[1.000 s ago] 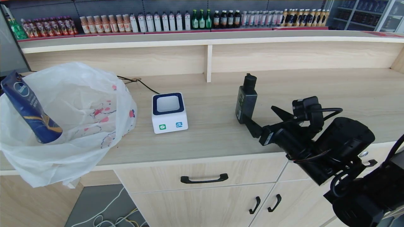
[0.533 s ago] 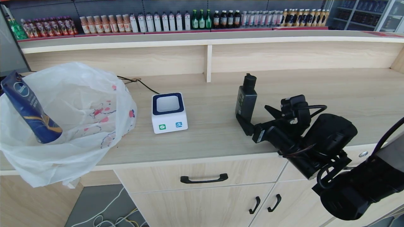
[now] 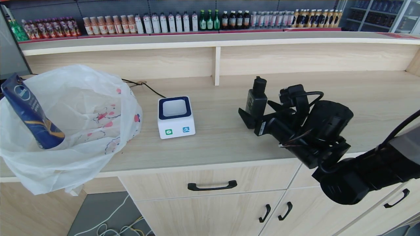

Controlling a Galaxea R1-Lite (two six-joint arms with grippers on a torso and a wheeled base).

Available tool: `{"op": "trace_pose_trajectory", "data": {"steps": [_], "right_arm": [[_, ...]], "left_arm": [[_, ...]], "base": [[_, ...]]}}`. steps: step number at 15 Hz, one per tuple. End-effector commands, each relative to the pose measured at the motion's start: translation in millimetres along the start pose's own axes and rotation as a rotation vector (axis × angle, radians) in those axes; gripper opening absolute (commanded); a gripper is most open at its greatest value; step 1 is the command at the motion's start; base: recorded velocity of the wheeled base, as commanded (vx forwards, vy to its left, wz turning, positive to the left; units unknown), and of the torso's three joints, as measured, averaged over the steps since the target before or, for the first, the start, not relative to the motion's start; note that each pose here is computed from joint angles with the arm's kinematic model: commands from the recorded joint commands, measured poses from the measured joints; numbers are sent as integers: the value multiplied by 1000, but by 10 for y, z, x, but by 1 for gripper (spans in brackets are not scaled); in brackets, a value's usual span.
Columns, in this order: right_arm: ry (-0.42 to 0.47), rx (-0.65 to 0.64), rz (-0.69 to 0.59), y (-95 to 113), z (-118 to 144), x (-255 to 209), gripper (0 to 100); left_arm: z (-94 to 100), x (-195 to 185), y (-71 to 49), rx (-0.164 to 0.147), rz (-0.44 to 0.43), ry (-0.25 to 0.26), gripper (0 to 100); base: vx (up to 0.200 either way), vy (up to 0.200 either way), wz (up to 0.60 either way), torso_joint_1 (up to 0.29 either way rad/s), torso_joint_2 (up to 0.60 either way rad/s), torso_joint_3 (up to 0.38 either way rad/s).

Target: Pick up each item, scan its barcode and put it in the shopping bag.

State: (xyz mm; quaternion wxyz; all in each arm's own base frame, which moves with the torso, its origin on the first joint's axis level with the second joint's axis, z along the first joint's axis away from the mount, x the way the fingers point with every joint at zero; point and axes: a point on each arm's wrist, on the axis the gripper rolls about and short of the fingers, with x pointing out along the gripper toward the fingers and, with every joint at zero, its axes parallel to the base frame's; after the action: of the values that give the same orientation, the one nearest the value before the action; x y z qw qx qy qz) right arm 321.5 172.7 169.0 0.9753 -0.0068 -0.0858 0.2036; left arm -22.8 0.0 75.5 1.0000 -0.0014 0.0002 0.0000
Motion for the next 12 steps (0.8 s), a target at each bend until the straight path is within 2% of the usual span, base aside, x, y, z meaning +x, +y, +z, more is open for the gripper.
{"op": "trace_pose_trajectory", "data": {"steps": [1,5,12], "right_arm": [[-30,2,-1,6,76,103,100],[-28,2,-9,12,126,231,100],[-12,5,-55,-26,6,375,100]], "left_arm": [[0,0,0,0,0,0,100],[0,0,0,0,0,0,100],[0,0,0,0,0,0,100]], "base": [[0,0,0,0,0,0],[0,0,0,0,0,0],[0,0,0,0,0,0]]}}
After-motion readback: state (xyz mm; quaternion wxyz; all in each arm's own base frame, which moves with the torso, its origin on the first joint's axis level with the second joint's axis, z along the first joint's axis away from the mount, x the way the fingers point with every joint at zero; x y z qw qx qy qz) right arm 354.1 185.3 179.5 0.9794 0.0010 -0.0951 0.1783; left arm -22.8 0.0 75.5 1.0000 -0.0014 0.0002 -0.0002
